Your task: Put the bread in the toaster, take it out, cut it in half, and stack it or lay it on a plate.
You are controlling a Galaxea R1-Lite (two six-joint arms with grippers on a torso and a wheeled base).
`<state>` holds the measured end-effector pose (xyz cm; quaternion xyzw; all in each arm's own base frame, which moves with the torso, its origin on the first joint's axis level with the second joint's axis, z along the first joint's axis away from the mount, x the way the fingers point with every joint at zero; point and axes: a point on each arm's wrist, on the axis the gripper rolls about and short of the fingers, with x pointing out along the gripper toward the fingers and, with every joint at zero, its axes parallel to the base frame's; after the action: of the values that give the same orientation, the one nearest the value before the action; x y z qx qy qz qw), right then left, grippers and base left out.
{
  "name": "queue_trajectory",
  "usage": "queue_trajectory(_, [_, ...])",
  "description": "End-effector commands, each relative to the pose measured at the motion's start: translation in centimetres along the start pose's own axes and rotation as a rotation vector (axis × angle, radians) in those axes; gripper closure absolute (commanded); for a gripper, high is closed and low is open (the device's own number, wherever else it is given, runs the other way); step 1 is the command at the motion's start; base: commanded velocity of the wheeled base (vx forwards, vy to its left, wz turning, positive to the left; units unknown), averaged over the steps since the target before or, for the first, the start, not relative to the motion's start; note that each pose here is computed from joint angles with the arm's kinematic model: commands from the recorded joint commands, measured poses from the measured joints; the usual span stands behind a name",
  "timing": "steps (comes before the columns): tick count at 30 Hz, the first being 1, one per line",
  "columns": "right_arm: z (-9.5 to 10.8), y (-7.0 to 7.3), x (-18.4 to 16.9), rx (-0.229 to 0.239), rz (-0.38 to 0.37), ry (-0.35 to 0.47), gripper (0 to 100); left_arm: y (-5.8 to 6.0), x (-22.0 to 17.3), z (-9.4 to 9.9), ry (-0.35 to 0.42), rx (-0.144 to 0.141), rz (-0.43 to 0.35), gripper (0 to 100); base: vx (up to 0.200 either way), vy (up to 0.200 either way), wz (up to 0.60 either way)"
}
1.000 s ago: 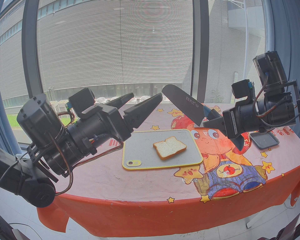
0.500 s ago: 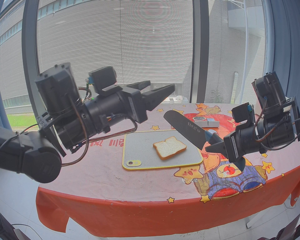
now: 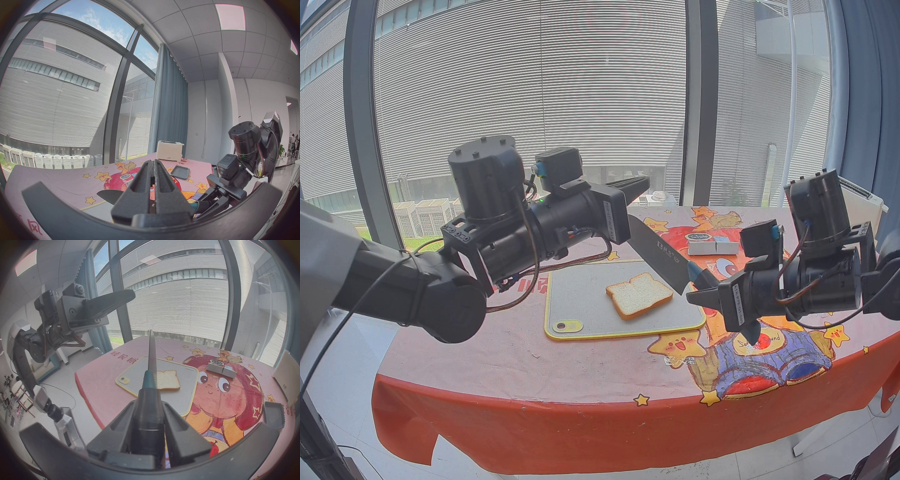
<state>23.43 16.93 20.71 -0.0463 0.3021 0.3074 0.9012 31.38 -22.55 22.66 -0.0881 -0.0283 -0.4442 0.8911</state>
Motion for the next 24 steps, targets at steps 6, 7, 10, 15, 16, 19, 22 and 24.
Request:
queue_trajectory(6, [-1.6, -0.1, 2.9, -0.001, -0.053, 0.07, 100, 1.7, 1.6, -2.1, 0.038, 0.053, 0.022, 100, 0.0, 0.0, 0.0])
queue_trajectory(7, [-1.5, 0.0, 2.9, 0.001, -0.05, 0.067, 100, 3.2, 2.5, -2.9, 0.036, 0.114, 0.026, 100, 0.0, 0.0, 0.0])
queue_trajectory(10, [-1.6, -0.1, 3.1, -0.001, -0.051, 0.073, 100, 4.6, 2.6, -3.6, 0.048, 0.158, -0.017, 100, 0.0, 0.0, 0.0])
queue_trajectory(15, [-1.7, -0.1, 3.2, -0.001, -0.051, 0.077, 100, 4.7, 2.7, -3.9, 0.054, 0.187, -0.035, 100, 0.0, 0.0, 0.0])
queue_trajectory(16, [-1.8, -0.1, 3.3, 0.0, -0.051, 0.081, 100, 4.6, 2.7, -3.9, 0.054, 0.194, -0.039, 100, 0.0, 0.0, 0.0])
queue_trajectory(19, [-1.9, -0.1, 3.4, -0.002, -0.053, 0.087, 100, 4.6, 2.8, -4.0, 0.062, 0.209, -0.039, 100, 0.0, 0.0, 0.0])
queue_trajectory(22, [-2.1, -0.1, 3.8, -0.002, -0.053, 0.1, 100, 4.9, 2.9, -4.9, 0.08, 0.214, -0.039, 100, 0.0, 0.0, 0.0])
queue_trajectory(24, [-2.2, -0.1, 4.0, -0.004, -0.054, 0.106, 100, 5.1, 3.2, -6.0, 0.099, 0.231, -0.046, 100, 0.0, 0.0, 0.0])
